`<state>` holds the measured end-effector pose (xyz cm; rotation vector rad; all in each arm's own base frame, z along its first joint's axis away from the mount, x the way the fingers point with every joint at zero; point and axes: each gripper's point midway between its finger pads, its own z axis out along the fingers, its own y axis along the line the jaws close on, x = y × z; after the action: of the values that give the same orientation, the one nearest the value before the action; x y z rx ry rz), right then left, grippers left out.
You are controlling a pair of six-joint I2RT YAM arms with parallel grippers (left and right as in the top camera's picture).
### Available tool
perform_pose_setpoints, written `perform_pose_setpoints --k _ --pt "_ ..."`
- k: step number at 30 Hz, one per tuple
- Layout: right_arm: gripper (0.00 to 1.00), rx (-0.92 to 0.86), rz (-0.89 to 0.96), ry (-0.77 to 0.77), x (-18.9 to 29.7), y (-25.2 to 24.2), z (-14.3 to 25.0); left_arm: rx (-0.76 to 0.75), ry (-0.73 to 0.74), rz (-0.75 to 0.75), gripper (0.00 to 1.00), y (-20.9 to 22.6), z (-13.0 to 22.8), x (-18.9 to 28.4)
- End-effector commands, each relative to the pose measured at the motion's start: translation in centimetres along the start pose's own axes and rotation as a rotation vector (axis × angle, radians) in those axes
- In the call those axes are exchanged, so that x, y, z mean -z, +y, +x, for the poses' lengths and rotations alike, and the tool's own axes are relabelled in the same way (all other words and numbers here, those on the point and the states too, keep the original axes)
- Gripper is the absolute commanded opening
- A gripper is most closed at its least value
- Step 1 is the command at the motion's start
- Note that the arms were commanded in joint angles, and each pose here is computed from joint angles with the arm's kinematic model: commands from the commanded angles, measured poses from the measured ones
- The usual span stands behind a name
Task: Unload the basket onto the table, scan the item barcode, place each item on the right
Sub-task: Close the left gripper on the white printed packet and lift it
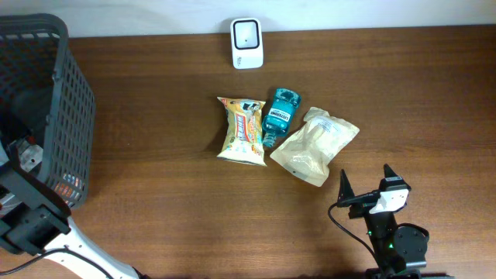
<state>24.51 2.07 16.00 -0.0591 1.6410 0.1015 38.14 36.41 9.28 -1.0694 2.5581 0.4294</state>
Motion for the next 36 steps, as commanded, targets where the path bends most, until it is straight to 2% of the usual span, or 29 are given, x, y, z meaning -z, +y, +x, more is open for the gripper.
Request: perform_pose_setpoints --k 1,7,12,15,17,20,24,28,32,36 --pt "0.98 -0.005 0.017 0.002 0.0 -0.3 0.3 0.003 0.040 0.096 0.63 -1.8 1.0 -2.6" --pt "0.98 -0.005 0.017 0.002 0.0 -0.3 0.3 -0.003 0.105 0.124 0.68 -3.0 2.8 -6.5" --pt "0.98 -0.005 0.017 0.002 0.0 -0.3 0.3 -0.003 0.112 0.162 0.70 -3.7 3.0 -6.7" --pt "0.98 -0.005 0.017 0.002 0.0 -0.3 0.3 -0.069 0.125 0.288 0.68 -5.7 3.5 -6.1" --pt "0.98 -0.005 0.016 0.002 0.0 -0.3 0.3 -0.125 0.128 0.432 0.67 -7.9 3.9 -5.3" --pt "0.98 -0.005 0.017 0.002 0.0 -0.3 0.3 -0.128 0.134 0.534 0.61 -9.5 4.2 -4.4" --pt "0.99 -0.005 0.017 0.002 0.0 -0.3 0.3 -0.124 0.154 0.558 0.43 -9.8 4.6 -4.1" --pt "0.98 -0.005 0.017 0.002 0.0 -0.3 0.3 -0.122 0.164 0.558 0.39 -9.8 4.9 -4.1" --pt "0.98 -0.005 0.017 0.002 0.0 -0.3 0.3 -0.122 0.169 0.558 0.27 -9.8 5.0 -4.1" --pt "0.98 -0.005 0.017 0.002 0.0 -0.3 0.3 -0.122 0.170 0.559 0.27 -9.8 5.0 -4.1"
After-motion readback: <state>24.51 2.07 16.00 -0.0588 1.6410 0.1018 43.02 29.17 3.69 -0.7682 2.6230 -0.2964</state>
